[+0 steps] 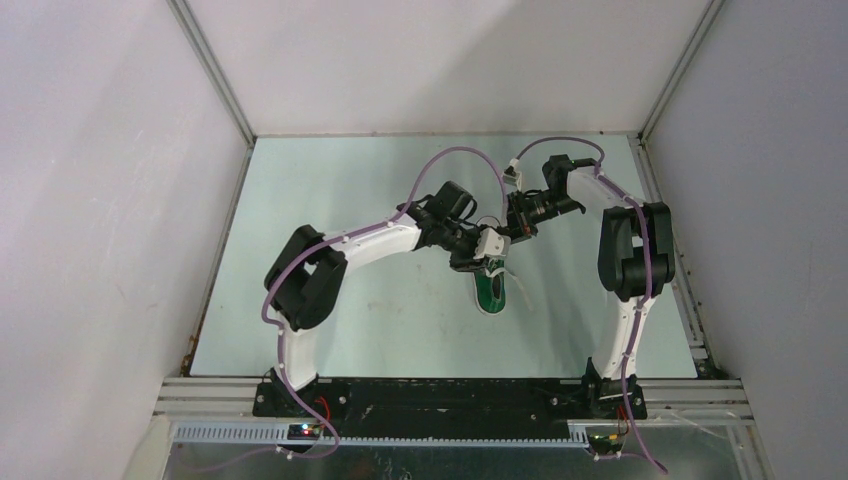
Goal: Tie the shoes
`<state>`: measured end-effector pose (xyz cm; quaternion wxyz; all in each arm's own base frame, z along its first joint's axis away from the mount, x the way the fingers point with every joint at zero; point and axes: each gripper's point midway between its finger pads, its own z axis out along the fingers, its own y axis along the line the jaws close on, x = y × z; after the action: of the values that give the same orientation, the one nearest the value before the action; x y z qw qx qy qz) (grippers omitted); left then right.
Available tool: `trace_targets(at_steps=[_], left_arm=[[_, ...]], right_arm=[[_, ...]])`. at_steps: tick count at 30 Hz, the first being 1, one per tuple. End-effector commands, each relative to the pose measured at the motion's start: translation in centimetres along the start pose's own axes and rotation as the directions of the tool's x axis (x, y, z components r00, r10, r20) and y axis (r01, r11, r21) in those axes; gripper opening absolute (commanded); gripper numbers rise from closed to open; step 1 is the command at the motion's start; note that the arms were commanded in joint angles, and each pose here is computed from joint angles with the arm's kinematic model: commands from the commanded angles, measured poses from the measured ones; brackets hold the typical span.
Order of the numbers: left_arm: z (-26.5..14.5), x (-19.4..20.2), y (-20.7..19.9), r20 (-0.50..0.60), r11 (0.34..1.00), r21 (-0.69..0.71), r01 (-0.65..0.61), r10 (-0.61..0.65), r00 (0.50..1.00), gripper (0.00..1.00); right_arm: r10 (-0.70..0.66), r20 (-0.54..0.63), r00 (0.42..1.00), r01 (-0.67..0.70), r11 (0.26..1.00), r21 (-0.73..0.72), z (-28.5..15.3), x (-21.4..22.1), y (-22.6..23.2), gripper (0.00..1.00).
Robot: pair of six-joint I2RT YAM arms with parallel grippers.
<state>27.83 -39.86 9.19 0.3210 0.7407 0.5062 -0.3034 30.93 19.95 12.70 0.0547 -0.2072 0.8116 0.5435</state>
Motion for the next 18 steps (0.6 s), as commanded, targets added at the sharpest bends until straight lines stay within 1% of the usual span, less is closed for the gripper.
trace_targets(at_steps=[1,4,9,13,14,16,17,18], left_arm=[[0.2,-1.3,0.7,0.010,0.996,-0.011,-0.092,0.092,0.996,0.47],[0.4,-1.4,1.1,-0.001,0.993,-0.030,-0.113,0.113,0.994,0.42],[0.3,-1.7,2.4,-0.004,0.989,-0.093,-0.116,0.116,0.993,0.22],[0.0,-1.9,2.5,0.010,0.990,-0.101,-0.097,0.098,0.995,0.12],[-0.1,-1.8,2.4,0.013,0.992,-0.101,-0.080,0.081,0.997,0.11],[-0.2,-1.6,2.4,0.017,0.993,-0.108,-0.039,0.042,0.999,0.08],[-0.4,-1.6,2.7,0.019,0.991,-0.128,-0.031,0.034,0.999,0.07],[-0.6,-1.3,2.7,0.021,0.990,-0.140,0.011,-0.008,1.000,0.07]], right_arm=[[-0.012,0.017,1.000,0.012,1.000,-0.025,-0.2,-0.8,0.6,0.00],[-0.010,0.017,1.000,0.010,1.000,-0.027,-0.2,-0.8,0.6,0.00],[-0.006,0.017,1.000,0.006,1.000,-0.026,-0.2,-0.7,0.5,0.00],[0.000,0.019,1.000,0.000,1.000,-0.022,-0.5,-0.7,0.5,0.00],[0.004,0.023,1.000,-0.004,1.000,-0.017,-0.8,-0.7,0.4,0.00],[-0.002,0.028,1.000,0.002,1.000,-0.005,-1.3,-0.7,0.2,0.02],[-0.007,0.031,1.000,0.007,1.000,0.002,-1.6,-0.7,0.3,0.07],[-0.016,0.035,0.999,0.015,1.000,0.017,-2.1,-0.8,0.0,0.09]])
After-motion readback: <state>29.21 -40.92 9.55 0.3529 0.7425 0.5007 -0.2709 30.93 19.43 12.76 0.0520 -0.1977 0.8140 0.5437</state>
